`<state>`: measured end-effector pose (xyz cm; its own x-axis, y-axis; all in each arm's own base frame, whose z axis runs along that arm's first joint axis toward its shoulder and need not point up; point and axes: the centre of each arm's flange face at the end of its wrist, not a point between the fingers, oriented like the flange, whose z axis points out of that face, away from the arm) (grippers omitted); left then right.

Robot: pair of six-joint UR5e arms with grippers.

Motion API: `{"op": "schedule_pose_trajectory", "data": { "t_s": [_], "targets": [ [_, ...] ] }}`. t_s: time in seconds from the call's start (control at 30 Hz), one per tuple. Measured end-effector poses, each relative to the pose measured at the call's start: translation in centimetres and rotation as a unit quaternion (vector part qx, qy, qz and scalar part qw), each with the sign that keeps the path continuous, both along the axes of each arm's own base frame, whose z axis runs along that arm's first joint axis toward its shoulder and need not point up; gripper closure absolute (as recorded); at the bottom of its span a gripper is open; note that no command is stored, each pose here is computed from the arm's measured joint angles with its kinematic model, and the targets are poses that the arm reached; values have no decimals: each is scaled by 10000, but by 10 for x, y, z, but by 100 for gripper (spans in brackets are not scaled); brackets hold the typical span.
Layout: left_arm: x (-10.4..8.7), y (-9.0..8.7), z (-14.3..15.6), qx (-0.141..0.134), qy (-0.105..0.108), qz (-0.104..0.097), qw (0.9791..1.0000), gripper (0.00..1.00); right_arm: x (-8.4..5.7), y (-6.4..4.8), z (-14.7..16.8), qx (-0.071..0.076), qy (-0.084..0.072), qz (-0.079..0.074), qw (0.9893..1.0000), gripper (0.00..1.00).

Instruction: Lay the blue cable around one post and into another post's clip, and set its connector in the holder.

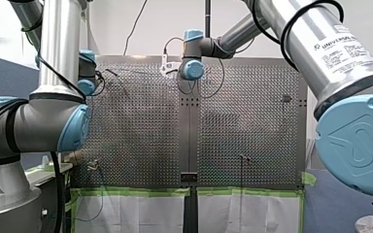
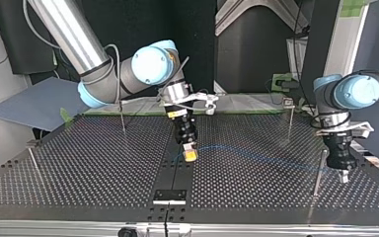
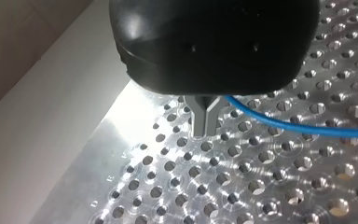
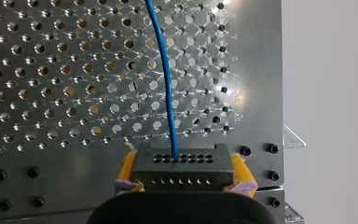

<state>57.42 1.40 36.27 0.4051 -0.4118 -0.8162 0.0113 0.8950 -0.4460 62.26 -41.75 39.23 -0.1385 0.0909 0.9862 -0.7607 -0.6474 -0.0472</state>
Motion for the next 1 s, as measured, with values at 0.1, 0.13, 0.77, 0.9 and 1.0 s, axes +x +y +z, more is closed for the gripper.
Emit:
{"op": "schedule_pose_trajectory", "data": {
  "t_s": [0.1, 0.13, 0.77, 0.9, 1.0],
  "targets": [
    [0, 1, 0, -39, -8, 35, 10000, 100, 1, 1, 0, 1, 10, 11, 10000, 100],
    [0, 2, 0, -59, -12, 48, 10000, 100, 1, 1, -1, 1, 14, 16, 10000, 100],
    [-1, 5, 0, -276, -58, 75, 9996, 100, 18, 17, -12, -6, 40, 224, 9997, 100],
    [-1, 4, -1, -291, -44, 64, 9995, 43, 17, 17, -13, 16, 63, 225, 9997, 100],
    [-2, 4, -2, -312, 11, 64, 9995, 14, 17, 17, -13, 23, 71, 227, 9997, 100]
  ]
}}
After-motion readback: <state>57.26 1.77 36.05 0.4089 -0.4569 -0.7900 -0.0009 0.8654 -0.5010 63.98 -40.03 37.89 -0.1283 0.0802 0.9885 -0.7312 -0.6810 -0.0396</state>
